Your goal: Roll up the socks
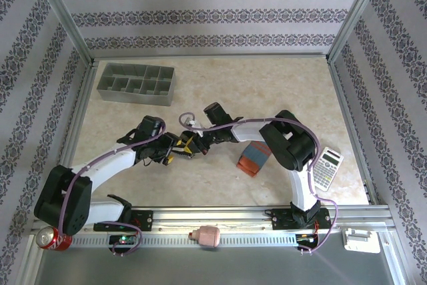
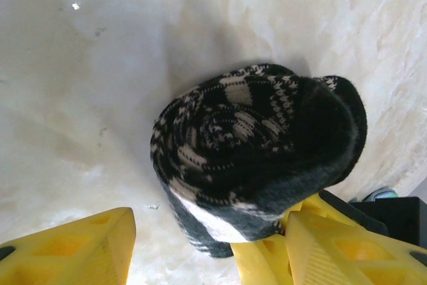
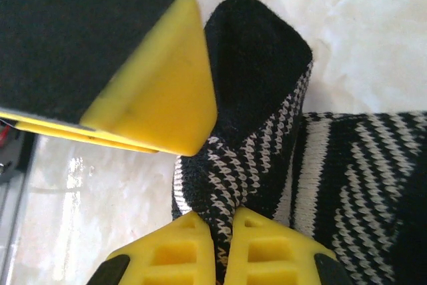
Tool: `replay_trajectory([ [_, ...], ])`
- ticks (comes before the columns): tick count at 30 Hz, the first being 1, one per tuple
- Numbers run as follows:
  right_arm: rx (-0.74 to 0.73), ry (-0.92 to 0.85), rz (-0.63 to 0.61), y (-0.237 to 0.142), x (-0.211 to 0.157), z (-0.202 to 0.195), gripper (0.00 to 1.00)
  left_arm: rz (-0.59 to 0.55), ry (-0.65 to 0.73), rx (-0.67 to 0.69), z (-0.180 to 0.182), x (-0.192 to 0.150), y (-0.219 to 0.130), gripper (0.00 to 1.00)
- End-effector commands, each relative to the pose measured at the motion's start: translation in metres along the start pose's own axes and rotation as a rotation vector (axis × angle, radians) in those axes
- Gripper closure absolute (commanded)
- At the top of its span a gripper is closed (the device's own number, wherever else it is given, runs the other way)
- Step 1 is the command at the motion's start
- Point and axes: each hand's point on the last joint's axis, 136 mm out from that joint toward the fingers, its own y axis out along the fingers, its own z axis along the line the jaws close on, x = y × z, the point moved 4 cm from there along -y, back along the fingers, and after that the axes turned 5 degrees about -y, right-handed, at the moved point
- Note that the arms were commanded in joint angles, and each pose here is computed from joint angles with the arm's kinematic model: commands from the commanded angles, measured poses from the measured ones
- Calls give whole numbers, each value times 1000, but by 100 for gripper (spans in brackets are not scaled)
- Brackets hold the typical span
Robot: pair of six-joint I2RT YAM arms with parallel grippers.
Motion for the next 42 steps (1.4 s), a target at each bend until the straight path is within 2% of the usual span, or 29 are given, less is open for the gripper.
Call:
replay_trajectory([
  [1, -28, 436, 307, 3, -107, -17, 100, 12, 56, -46, -12, 2, 8, 41],
  [5, -23, 500, 298, 1, -104, -27, 100, 19, 72, -45, -13, 4, 20, 42],
  [11, -14, 592, 267, -1, -97, -41, 100, 16, 80, 24, 4, 8, 37, 51],
  [15, -23, 590, 272, 0, -91, -43, 100, 15, 55, 190, 34, 9, 45, 59],
  [17, -30, 555, 266, -2, -85, -42, 89, 8, 28, 320, 57, 8, 41, 67],
  [19, -40, 486, 262, -2, -78, -37, 74, -4, -14, 422, 75, 7, 34, 77],
  [21, -79, 374, 256, -6, -68, -30, 65, -13, -47, 460, 84, 6, 28, 82],
  [23, -135, 226, 206, -14, -51, -20, 61, -10, -58, 464, 83, 4, 25, 83],
  [27, -275, -80, 8, -44, -13, 7, 52, 5, -75, 480, 77, 2, 24, 81],
  [30, -410, -216, -80, -62, -5, 20, 45, 7, -69, 496, 71, 1, 24, 81],
  [32, -482, -292, -59, -65, -9, 29, 43, 9, -64, 499, 66, 2, 25, 81],
  [37, -657, -585, 98, -44, -21, 52, 38, 16, -53, 511, 58, 2, 27, 79],
  [42, -818, -786, 191, -25, -7, 51, 35, 26, -43, 513, 52, 2, 30, 77],
])
